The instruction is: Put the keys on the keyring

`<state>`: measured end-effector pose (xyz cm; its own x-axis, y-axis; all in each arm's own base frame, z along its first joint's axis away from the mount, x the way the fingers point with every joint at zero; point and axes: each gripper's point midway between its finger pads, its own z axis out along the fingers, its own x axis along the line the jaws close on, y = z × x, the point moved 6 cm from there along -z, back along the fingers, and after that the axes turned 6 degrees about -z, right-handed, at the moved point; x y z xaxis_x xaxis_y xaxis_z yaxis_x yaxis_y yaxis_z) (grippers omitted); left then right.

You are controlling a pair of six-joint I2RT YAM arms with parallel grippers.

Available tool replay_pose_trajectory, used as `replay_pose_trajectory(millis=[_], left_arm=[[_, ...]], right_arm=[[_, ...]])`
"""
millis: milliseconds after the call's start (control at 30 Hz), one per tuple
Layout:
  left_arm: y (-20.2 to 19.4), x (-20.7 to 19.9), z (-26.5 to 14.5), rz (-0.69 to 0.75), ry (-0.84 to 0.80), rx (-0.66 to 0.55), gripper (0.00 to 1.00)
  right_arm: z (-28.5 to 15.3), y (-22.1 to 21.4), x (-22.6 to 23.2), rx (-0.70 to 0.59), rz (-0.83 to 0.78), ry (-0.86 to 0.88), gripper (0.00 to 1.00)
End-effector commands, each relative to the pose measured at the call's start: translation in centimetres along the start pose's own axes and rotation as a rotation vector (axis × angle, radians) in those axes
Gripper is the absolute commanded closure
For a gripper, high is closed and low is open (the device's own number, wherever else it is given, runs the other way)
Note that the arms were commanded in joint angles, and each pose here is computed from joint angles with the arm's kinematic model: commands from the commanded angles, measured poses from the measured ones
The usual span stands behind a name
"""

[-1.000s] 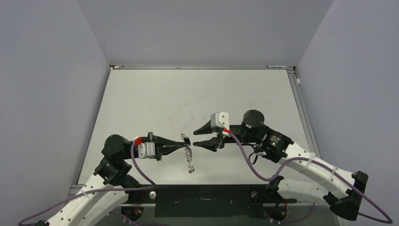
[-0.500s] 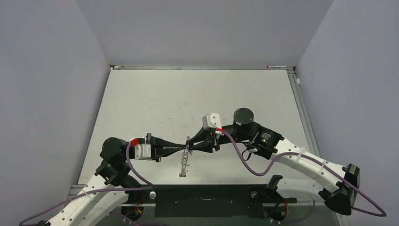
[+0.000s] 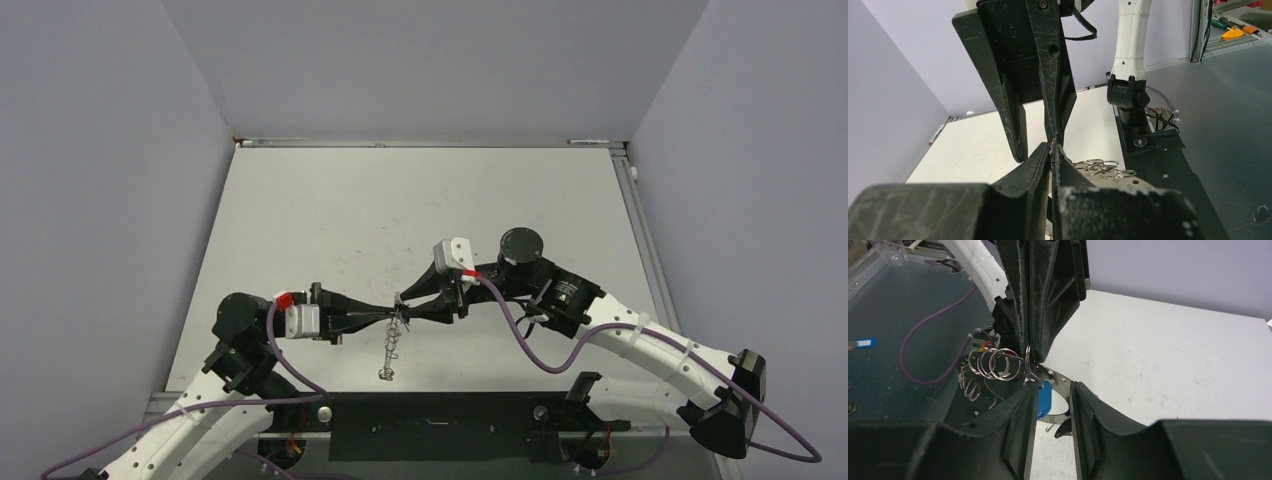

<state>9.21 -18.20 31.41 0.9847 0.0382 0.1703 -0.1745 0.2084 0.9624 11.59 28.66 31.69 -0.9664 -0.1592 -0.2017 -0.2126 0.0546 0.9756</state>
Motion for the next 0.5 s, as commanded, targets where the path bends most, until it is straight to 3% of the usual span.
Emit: replay_pose_trajectory(millis=[0, 467], left_arm=[[1.92, 0.21, 0.06, 0.05, 0.021, -0.072, 1.0], [2.07, 0.55, 0.03, 0.044, 0.053, -0.093, 1.0]], right_arm=[[-0.31, 1.85, -0.26, -0.077, -0.065, -0.009, 0.69], [0.17, 1.95, -0.3, -0.095, -0.062, 0.021, 0.67]])
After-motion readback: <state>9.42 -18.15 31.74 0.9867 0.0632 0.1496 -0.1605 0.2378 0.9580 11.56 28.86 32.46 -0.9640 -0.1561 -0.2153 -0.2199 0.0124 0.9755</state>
